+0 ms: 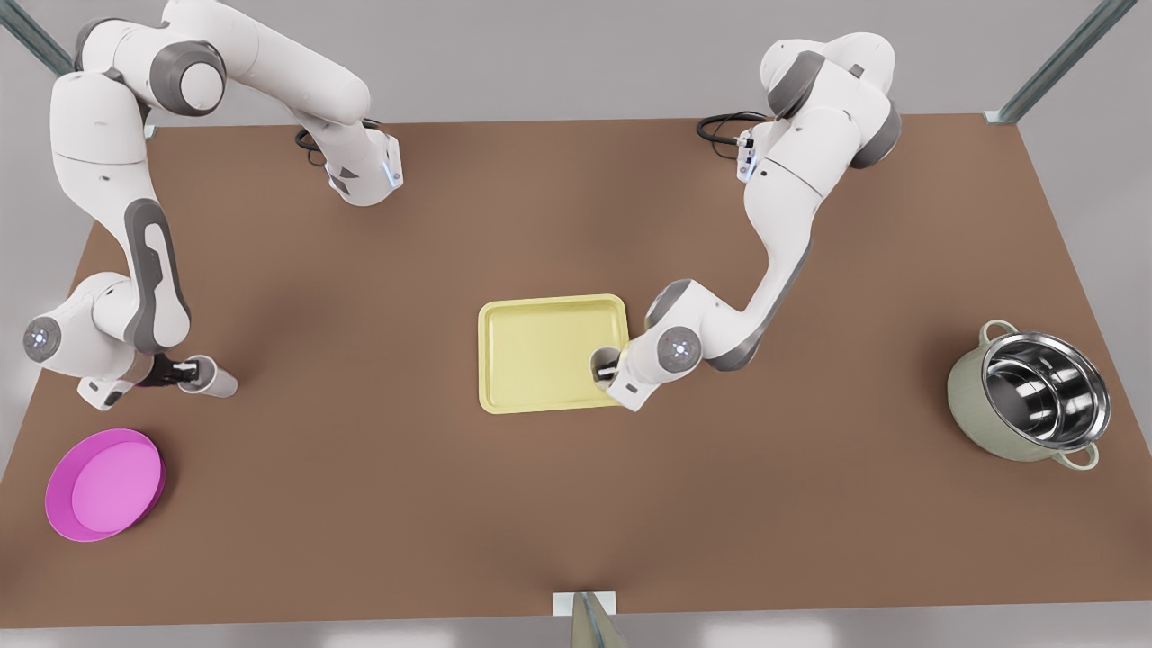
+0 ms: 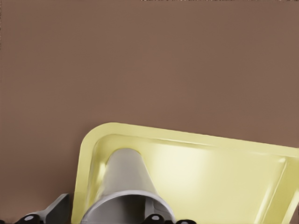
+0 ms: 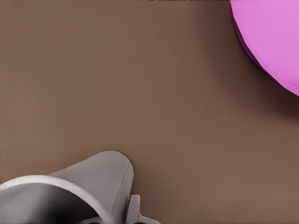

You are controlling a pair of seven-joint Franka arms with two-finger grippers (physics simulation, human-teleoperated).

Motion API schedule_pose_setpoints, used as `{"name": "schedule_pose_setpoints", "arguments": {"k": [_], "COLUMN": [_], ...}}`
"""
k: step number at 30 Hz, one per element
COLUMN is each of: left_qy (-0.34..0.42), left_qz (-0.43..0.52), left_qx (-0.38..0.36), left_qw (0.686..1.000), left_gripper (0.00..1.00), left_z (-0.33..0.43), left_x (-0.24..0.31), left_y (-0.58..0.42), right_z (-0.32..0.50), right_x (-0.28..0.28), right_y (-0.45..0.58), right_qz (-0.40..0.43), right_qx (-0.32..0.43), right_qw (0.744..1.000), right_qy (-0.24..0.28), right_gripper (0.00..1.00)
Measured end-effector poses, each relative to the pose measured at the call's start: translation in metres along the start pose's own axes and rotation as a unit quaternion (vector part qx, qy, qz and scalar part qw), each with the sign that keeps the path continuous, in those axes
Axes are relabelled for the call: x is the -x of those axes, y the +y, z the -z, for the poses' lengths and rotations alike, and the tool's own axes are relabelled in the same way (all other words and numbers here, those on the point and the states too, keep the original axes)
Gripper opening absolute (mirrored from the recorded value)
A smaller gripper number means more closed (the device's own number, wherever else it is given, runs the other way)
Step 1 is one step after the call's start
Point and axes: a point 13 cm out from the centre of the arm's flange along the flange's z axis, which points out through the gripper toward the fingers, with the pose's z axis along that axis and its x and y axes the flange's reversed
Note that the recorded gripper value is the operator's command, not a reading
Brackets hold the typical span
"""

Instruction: Use both arms to respectively pick up the white IKEA cups from the middle-left and middle-right positions, then place the white IKEA cups onto the middle-middle tray, ensuring that the cups remain upright and do not tip over

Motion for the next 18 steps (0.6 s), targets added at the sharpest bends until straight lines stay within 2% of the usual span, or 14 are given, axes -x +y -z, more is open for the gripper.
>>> {"name": "schedule_pose_setpoints", "arguments": {"k": [3,8,12,13,15,18], "left_qy": [-0.001,0.004,0.006,-0.004,-0.032,-0.076], "left_qz": [0.013,0.035,0.046,0.052,0.08,0.138], "left_qx": [0.001,0.019,0.027,0.021,-0.02,-0.03], "left_qw": [1.0,0.999,0.999,0.998,0.996,0.987], "left_gripper": [1.0,1.0,1.0,1.0,1.0,1.0], "left_z": [0.001,0.006,0.017,0.049,0.181,0.355], "left_x": [0.0,0.002,-0.002,0.003,0.039,0.071], "left_y": [0.001,0.018,0.02,0.019,0.028,0.132], "right_z": [0.006,0.034,0.045,0.049,0.053,0.059], "right_x": [0.006,0.052,0.083,0.093,0.114,0.142], "right_y": [0.003,0.057,0.104,0.121,0.161,0.238], "right_qz": [0.008,0.059,0.099,0.112,0.141,0.193], "right_qx": [-0.002,0.006,0.015,0.02,0.026,0.026], "right_qw": [1.0,0.998,0.994,0.992,0.988,0.979], "right_qy": [-0.005,-0.03,-0.043,-0.048,-0.054,-0.057], "right_gripper": [0.26,0.21,0.21,0.21,0.21,0.21]}}
